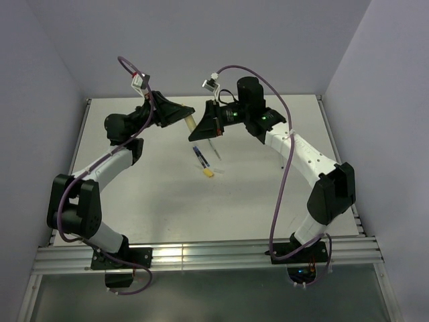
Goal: Insert the pens into the pen caps
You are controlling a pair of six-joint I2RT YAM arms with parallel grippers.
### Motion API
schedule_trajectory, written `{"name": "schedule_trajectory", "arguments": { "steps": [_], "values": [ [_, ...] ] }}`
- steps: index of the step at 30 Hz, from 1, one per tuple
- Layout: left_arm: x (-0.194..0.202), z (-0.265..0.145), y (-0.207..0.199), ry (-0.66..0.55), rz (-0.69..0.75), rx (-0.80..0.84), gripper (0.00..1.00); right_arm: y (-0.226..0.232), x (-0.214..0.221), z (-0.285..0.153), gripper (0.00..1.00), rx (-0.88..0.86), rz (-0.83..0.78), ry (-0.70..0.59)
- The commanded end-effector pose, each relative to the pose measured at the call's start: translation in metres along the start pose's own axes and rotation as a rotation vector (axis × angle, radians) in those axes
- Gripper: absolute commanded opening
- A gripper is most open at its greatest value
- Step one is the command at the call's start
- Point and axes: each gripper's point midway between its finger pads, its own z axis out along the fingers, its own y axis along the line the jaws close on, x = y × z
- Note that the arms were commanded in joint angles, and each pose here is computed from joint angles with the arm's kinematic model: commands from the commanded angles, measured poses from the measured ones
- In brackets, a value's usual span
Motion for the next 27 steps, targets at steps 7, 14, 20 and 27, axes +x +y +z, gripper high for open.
{"name": "schedule_trajectory", "arguments": {
  "steps": [7,14,20,27],
  "values": [
    [0.010,0.002,-0.029,-0.010,0.081,0.073,0.00,0.033,-0.036,-0.014,0.30,-0.027,-0.100,-0.116],
    [0.011,0.004,-0.027,-0.020,0.080,0.065,0.00,0.035,-0.037,-0.013,0.34,-0.043,-0.095,-0.116],
    [0.008,0.004,-0.028,-0.040,0.092,0.059,0.00,0.032,-0.032,-0.013,0.43,-0.045,-0.070,-0.108],
    [-0.008,0.007,-0.029,-0.097,0.121,0.042,0.00,0.030,-0.022,-0.013,0.48,-0.049,-0.053,-0.100]
  ]
}}
